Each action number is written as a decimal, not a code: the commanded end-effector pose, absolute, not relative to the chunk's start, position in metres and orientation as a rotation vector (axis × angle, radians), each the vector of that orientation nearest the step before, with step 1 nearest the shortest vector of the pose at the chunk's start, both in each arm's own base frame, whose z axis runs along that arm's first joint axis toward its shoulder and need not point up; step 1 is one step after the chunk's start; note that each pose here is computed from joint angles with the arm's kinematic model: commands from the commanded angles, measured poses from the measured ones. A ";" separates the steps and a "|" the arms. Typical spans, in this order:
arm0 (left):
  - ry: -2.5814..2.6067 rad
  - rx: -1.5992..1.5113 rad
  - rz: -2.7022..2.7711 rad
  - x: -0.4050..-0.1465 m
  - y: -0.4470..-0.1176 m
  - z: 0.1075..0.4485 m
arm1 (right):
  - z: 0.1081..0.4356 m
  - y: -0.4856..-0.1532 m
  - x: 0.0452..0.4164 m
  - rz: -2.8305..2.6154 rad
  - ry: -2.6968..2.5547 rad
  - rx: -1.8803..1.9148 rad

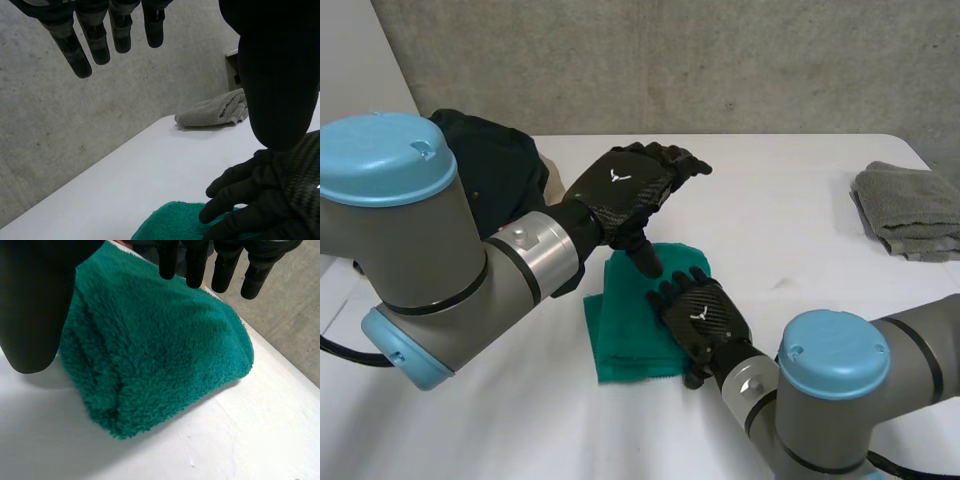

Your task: Fold the laundry.

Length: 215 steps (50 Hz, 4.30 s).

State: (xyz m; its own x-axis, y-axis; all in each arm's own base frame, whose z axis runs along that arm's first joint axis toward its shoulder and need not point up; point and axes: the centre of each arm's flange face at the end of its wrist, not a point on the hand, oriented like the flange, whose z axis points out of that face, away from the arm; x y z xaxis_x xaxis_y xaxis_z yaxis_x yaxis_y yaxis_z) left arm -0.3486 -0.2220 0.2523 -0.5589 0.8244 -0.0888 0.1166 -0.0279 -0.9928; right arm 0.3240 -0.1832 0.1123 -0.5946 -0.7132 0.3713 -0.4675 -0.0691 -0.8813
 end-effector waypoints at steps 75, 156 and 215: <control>-1.618 -0.944 1.750 -0.343 -0.228 0.286 | 0.141 -0.514 -0.004 -2.469 1.860 -0.684; -1.488 -0.703 1.797 -0.399 -0.272 0.249 | 0.222 -0.282 0.205 -2.201 2.076 -1.038; -1.985 -1.179 1.819 -0.357 -0.272 0.167 | 0.162 -0.322 0.191 -1.979 2.307 -0.993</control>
